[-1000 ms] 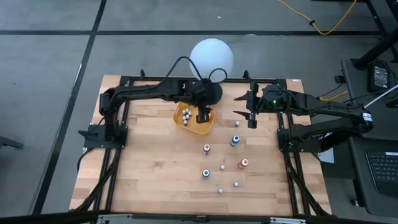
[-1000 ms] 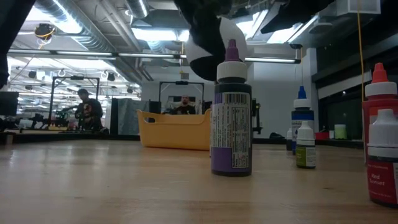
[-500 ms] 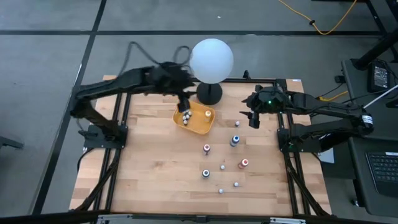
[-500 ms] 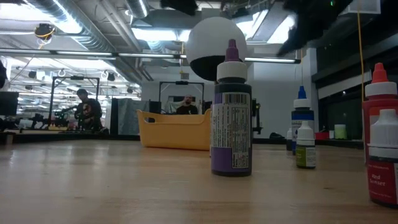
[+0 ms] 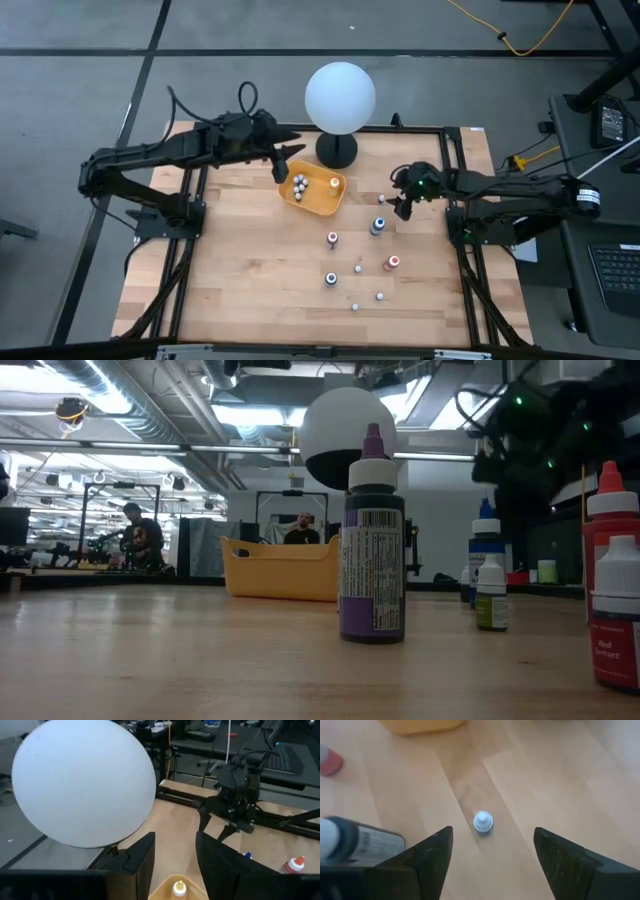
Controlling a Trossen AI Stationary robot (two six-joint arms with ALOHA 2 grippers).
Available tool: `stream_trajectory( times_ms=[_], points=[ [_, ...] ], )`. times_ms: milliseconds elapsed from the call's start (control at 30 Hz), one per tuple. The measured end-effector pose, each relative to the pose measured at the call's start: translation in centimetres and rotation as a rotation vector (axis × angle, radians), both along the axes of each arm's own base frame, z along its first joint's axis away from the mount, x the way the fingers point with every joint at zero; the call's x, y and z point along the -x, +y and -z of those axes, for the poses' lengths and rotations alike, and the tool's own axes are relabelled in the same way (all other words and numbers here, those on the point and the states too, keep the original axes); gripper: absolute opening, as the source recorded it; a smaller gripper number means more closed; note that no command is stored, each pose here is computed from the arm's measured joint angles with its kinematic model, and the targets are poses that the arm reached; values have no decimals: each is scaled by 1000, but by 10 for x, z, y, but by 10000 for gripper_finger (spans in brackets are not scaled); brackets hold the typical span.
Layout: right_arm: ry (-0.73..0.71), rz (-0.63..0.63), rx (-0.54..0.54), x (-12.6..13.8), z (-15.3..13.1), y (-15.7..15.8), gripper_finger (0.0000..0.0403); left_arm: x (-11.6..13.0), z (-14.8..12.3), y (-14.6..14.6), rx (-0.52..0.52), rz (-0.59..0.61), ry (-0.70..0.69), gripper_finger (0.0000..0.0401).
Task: Pick & Place food coloring
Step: Put the small light blue food coloring bottle into the yellow bin
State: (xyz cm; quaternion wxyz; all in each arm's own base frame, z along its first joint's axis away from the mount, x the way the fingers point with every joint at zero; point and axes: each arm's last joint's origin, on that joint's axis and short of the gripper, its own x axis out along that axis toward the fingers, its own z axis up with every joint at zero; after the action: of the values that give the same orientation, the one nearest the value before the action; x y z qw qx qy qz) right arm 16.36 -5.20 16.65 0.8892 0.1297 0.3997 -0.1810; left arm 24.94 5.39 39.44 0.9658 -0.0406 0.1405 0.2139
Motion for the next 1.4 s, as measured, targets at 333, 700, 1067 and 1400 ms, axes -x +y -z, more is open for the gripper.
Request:
stream_trajectory(
  times_ms=[333, 700, 1067, 1400],
  points=[
    [-41, 51, -30, 15, 43, 5, 281, -6, 4, -1, 0, -2, 13, 135],
    [-23, 57, 12, 4, 63, 0, 281, -6, -1, 6, -10, -27, -38, 133],
    [-45, 57, 24, -5, 71, -3, 281, -5, -1, 8, -9, -32, -37, 130],
    [-40, 38, 37, -5, 71, -2, 220, -5, -1, 8, -31, -28, -27, 129]
  ],
)
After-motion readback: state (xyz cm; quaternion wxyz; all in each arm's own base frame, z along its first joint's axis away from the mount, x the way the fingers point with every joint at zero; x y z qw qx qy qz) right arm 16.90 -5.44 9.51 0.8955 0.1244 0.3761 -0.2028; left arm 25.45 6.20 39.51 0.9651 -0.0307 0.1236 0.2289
